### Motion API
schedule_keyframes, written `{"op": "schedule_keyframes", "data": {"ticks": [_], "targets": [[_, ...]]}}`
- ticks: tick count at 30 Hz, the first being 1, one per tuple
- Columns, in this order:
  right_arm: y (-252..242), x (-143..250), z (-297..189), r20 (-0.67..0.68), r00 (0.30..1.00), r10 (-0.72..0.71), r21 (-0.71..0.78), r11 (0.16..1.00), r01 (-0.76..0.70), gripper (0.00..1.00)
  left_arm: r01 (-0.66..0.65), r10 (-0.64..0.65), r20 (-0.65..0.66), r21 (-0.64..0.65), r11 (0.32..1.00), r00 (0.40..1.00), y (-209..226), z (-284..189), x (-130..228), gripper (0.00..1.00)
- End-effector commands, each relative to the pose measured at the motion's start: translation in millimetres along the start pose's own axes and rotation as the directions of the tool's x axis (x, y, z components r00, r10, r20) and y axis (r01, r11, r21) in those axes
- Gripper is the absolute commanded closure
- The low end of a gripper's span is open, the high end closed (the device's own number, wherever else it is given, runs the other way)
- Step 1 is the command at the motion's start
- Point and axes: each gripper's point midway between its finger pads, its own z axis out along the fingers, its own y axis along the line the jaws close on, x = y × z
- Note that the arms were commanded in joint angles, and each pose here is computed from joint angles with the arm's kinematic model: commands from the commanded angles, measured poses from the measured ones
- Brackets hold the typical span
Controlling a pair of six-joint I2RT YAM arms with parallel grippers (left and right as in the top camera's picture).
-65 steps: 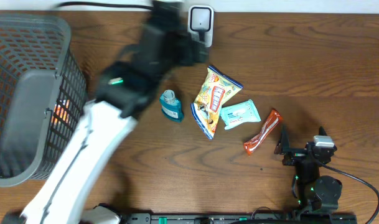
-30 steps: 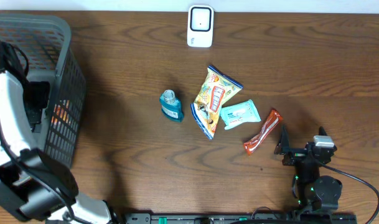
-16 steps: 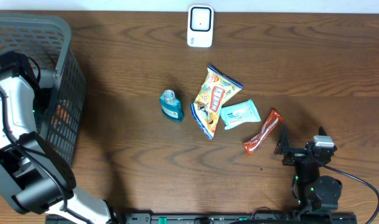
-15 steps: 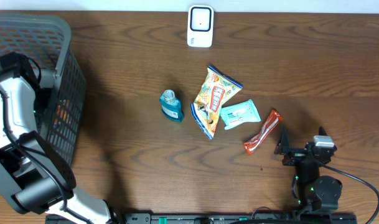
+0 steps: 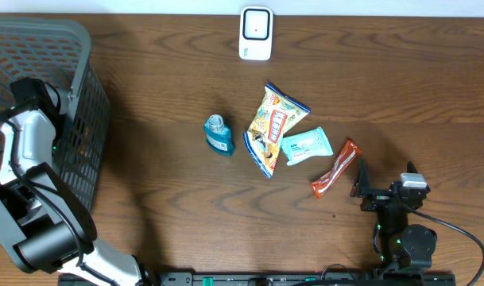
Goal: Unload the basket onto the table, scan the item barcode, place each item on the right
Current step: 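Reach into the basket and grasp the orange Kleenex tissue pack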
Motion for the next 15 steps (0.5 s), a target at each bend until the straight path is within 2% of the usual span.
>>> {"op": "schedule_keyframes", "data": {"ticks": [1,6,7,10,13,14,15], "targets": [[-0.8,1.9,0.2,-0.004,1.0,-0.013,0.006,1.0,0.013,0.01,-0.011,0.011,-0.023,-0.022,1.0,1.0,7.4,13.4,5.5,0.09],[-0.8,1.9,0.2,-0.004,1.0,-0.013,0.006,1.0,0.013,0.01,-0.012,0.012,-0.028,-0.034,0.999,1.0,9.7,28.3,7.4,0.09],[-0.8,1.9,0.2,-0.004,1.0,-0.012,0.006,1.0,0.012,0.01,-0.013,0.012,-0.03,-0.035,0.999,0.999,9.8,31.0,7.8,0.13],[-0.8,1.9,0.2,-0.004,1.0,-0.013,0.006,1.0,0.013,0.01,-0.014,0.012,-0.039,-0.05,0.999,0.999,12.6,37.7,9.8,0.32],[-0.8,1.9,0.2,-0.004,1.0,-0.013,0.006,1.0,0.013,0.01,-0.017,0.013,-0.053,-0.076,0.997,0.998,18.8,38.7,13.1,0.81],[-0.8,1.9,0.2,-0.004,1.0,-0.013,0.006,1.0,0.013,0.01,-0.017,0.012,-0.057,-0.083,0.996,0.998,20.9,37.3,14.1,0.93],[-0.8,1.9,0.2,-0.004,1.0,-0.012,0.006,1.0,0.012,0.01,-0.015,0.01,-0.06,-0.087,0.996,0.998,22.6,35.4,14.3,0.93]]}}
